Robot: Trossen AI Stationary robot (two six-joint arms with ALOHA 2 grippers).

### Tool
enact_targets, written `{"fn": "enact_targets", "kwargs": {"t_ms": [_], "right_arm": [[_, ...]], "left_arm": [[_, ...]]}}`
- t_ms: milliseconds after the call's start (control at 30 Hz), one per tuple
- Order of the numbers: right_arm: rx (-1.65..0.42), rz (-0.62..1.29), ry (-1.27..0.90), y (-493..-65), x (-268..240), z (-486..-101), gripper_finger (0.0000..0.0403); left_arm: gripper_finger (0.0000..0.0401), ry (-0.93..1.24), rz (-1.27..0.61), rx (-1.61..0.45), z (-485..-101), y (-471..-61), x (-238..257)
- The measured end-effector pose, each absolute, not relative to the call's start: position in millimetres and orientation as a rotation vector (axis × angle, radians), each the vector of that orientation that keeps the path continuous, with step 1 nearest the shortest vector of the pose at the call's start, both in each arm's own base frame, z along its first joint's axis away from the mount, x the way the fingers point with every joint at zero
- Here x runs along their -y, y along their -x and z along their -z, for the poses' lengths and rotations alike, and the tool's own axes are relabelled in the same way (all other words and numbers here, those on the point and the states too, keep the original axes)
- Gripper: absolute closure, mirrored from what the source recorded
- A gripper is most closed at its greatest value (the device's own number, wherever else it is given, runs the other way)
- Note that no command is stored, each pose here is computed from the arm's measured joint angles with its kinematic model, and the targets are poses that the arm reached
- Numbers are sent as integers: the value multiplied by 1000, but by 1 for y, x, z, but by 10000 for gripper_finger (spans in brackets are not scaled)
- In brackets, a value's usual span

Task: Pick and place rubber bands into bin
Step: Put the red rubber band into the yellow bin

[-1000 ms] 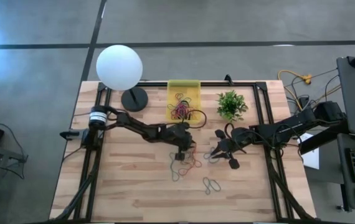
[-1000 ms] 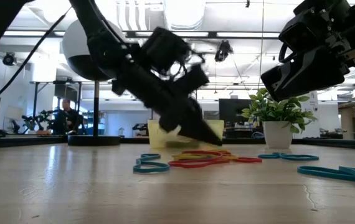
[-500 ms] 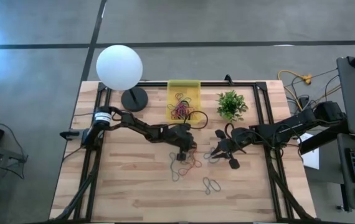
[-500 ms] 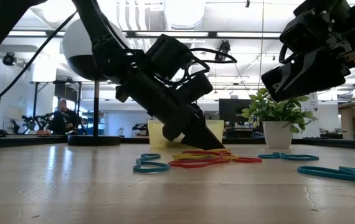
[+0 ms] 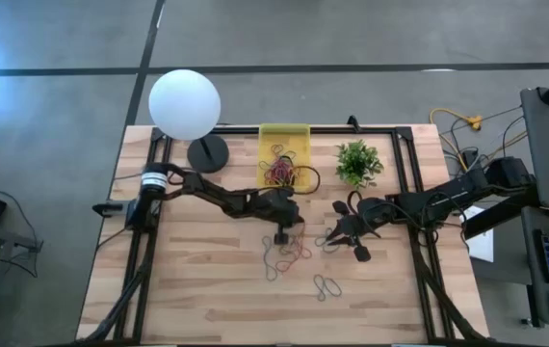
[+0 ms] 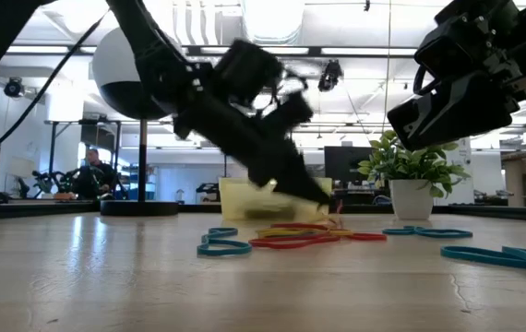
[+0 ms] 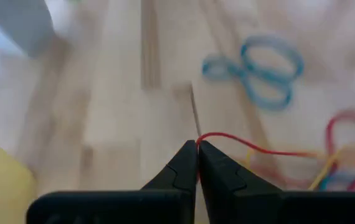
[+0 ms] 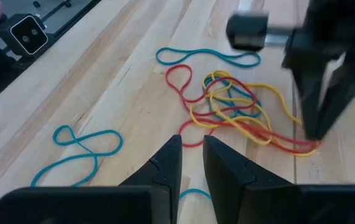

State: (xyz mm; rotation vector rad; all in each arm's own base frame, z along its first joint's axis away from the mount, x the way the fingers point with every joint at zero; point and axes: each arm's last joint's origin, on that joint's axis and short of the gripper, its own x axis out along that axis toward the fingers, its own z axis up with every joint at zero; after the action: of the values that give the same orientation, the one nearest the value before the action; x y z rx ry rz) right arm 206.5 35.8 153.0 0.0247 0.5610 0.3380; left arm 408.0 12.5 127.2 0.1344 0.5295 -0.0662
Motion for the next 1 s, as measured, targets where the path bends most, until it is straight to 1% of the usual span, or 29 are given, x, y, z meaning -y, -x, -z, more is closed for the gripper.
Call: {"fn": "enact_targets", "kwargs": {"t_ms": [333, 733, 1000], "right_arm": [[-566, -339, -22, -206, -36, -152, 346], [-568, -339, -21, -206, -36, -152, 346], [-567, -340, -18, -206, -36, -152, 346]], "left_arm": [[401, -155, 82, -383, -180, -401, -6], [401, -255, 107, -221, -236, -386, 7], [401, -319, 90, -111, -269, -373, 11]]}}
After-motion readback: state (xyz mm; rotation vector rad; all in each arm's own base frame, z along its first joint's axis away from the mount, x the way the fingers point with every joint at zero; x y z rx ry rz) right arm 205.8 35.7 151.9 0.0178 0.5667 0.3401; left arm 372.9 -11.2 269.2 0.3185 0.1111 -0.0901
